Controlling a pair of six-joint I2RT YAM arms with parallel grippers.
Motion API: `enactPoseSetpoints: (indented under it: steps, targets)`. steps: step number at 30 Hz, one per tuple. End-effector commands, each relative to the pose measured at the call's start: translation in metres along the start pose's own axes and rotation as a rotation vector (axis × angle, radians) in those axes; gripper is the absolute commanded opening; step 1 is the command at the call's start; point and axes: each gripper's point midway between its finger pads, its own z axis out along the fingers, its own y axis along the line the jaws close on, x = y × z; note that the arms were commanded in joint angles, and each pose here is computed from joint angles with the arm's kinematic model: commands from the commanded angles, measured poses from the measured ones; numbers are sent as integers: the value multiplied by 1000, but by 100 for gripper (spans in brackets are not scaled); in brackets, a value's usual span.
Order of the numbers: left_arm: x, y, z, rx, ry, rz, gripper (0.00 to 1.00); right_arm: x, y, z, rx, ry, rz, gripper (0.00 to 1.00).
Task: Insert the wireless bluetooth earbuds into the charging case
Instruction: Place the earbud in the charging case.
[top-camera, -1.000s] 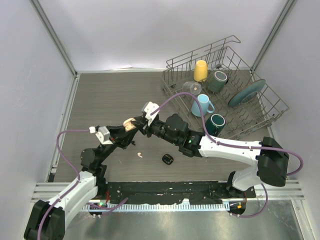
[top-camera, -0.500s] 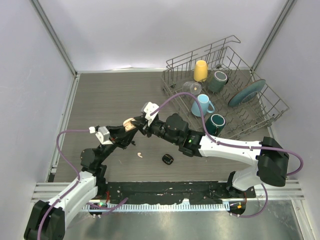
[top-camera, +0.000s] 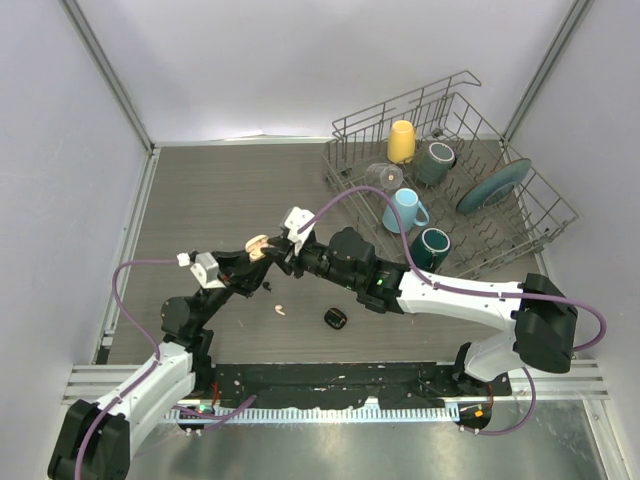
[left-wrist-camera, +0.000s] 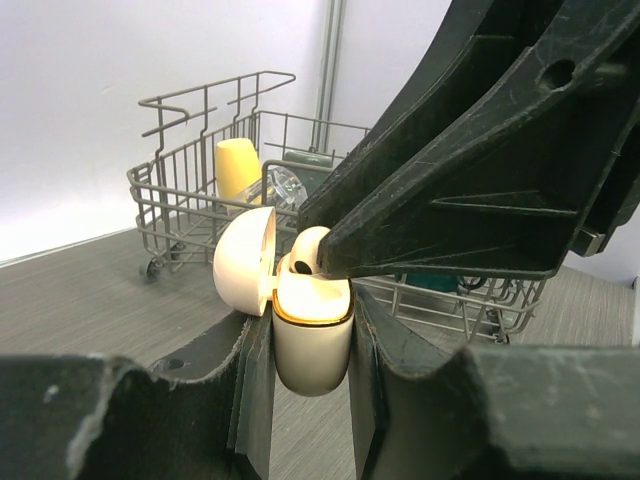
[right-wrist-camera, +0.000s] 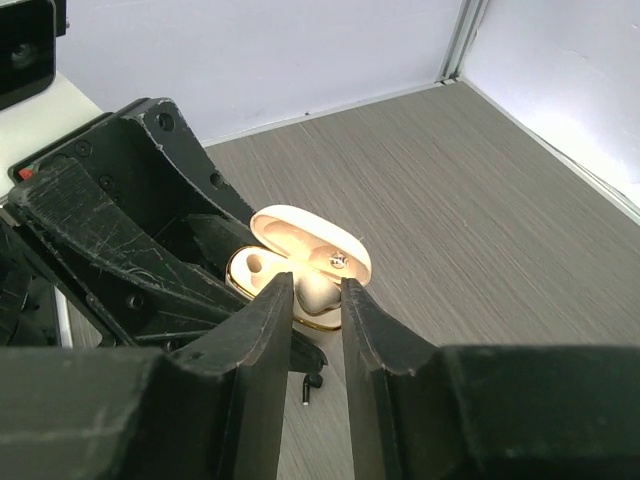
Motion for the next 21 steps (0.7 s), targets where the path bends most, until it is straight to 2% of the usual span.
enactPoseSetpoints:
  steps: [1,5,11,13,15,16,17,19,21]
  targets:
    - [-32,7,7,-34,-111,70,0,-2,24,-1,-92,13,22,32]
    - [-31,6,6,-34,-108,70,0,-4,23,-1,-87,9,25,34]
    - [-29,6,5,-32,-102,68,0,-11,19,-3,-60,-6,48,57]
    - [-28,6,5,-31,-100,67,0,-19,10,-5,-3,-27,86,61]
    - [-28,6,5,-33,-99,67,0,-36,-2,-11,59,-77,104,70]
    - [-28,6,5,-34,-98,69,0,-43,-7,-14,89,-101,147,75]
    - [-27,7,4,-34,-96,69,0,-57,-15,-22,129,-139,172,87]
    - [-27,6,4,-34,-93,69,0,-67,-35,-30,241,-167,217,89]
    - [-26,7,4,-35,-91,74,0,-66,-44,-35,293,-127,218,89]
